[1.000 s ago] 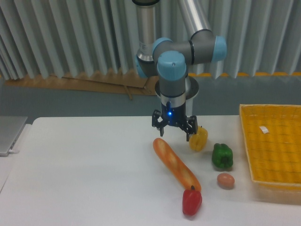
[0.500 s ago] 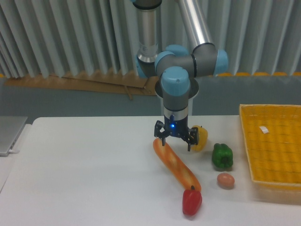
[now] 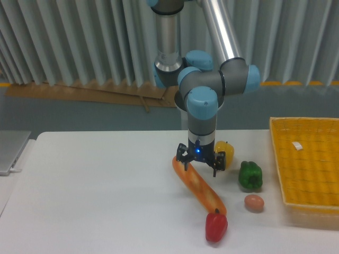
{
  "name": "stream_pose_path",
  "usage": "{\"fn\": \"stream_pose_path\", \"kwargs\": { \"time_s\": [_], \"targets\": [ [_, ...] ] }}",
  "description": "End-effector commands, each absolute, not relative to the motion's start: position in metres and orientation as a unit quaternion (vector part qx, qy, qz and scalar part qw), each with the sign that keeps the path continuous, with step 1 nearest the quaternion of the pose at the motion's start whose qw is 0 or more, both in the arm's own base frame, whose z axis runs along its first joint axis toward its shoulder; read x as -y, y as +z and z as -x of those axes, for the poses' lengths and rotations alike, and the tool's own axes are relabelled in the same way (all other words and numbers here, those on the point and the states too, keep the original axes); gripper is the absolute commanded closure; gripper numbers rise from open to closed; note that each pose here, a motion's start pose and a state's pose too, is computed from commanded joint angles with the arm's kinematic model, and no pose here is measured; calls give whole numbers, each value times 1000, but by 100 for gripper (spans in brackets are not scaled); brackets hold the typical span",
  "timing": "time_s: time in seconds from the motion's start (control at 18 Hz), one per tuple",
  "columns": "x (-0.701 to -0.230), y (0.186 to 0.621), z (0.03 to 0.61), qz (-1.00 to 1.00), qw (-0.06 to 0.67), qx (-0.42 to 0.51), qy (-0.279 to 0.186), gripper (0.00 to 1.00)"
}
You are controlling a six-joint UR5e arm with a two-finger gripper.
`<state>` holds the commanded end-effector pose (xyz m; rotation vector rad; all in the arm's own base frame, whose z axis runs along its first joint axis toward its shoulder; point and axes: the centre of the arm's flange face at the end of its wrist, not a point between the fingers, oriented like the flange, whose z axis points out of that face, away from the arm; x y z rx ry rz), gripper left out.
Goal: Place the bread in the basket
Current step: 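Move the open gripper over the orange bread loaf and lower it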
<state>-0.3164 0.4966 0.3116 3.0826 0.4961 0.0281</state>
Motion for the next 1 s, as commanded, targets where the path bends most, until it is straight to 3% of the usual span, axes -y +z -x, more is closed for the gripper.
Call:
{"fn": "stream_pose_path", "kwargs": {
  "time_s": [1.0],
  "targets": [
    [-503,294,346,-987,-4,-158,-31,0]
  ]
}}
